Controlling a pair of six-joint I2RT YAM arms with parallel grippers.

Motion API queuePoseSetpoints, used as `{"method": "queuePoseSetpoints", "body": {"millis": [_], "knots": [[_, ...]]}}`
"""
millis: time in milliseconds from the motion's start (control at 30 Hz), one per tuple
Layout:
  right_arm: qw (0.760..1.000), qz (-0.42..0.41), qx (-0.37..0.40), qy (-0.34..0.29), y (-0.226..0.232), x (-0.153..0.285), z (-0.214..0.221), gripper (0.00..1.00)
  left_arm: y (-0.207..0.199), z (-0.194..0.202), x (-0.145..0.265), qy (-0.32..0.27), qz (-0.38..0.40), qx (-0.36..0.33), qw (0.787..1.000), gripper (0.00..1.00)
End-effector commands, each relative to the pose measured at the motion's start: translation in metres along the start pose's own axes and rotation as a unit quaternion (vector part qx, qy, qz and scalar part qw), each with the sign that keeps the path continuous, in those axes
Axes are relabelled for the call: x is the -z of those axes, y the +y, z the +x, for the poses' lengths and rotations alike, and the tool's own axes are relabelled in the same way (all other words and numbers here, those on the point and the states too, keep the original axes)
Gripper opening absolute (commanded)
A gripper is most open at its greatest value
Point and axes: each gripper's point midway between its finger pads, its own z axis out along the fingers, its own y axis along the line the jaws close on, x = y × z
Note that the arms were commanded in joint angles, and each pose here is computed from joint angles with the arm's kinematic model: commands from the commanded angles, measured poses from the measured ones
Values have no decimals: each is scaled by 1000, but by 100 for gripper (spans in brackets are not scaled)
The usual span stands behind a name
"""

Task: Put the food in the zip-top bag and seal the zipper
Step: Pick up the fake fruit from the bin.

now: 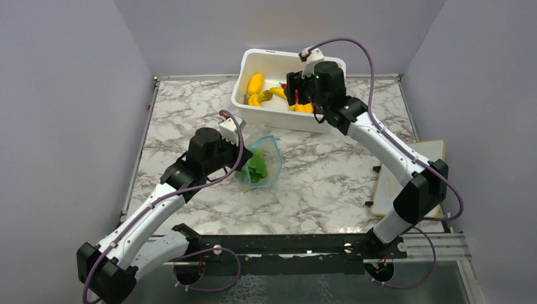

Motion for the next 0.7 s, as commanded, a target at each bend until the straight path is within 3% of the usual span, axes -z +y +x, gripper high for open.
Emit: {"method": "queuePoseSetpoints", "body": {"millis": [0, 133, 467, 667], "knots": [[996, 59, 35, 55, -40, -38, 29, 65, -5, -6, 4, -17, 10, -6, 1000, 0], [991, 110, 41, 66, -72, -69, 44, 78, -7, -8, 6, -21, 14, -6, 1000, 0], [943, 279, 135, 118, -154, -114, 77, 78, -8, -8, 12, -32, 15, -8, 999, 0], [923, 319, 170, 130, -189, -130, 84, 80, -8, -10, 13, -36, 15, -10, 999, 0]]}}
